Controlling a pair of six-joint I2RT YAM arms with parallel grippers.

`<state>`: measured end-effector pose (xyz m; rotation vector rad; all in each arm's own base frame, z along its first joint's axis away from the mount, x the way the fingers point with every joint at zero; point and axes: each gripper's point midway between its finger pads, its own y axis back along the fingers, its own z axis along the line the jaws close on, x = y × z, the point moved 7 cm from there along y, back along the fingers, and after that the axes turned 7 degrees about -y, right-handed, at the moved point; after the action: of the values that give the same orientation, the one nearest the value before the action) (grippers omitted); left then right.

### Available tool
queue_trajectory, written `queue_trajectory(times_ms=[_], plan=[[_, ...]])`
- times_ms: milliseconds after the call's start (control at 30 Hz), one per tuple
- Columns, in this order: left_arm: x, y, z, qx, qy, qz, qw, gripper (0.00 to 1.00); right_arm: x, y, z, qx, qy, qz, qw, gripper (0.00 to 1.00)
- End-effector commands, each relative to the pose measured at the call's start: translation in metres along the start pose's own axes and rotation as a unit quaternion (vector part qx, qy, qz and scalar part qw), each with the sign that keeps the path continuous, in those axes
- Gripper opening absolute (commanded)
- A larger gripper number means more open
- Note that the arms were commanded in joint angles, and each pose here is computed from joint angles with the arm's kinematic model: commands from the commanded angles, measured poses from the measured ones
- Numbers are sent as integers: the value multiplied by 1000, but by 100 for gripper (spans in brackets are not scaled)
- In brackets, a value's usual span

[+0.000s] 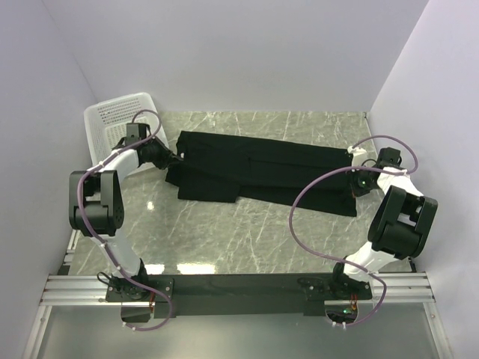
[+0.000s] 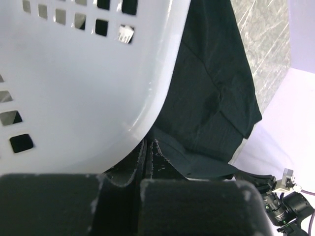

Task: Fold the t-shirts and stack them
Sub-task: Fold the T-shirt at the center of the board.

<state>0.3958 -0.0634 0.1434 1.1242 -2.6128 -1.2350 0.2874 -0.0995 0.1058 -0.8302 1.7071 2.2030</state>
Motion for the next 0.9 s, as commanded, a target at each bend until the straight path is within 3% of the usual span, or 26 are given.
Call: queue_trajectory(times_ms=[0,867], plan=[[-18,-1,-11,-1,-20,-34,999,1,-20,2,-12,31,5,-20,999,0],[-29,-19,-5,-55,-36,-43,997,1,-30,-6,-18,40,-6,-21,999,0]])
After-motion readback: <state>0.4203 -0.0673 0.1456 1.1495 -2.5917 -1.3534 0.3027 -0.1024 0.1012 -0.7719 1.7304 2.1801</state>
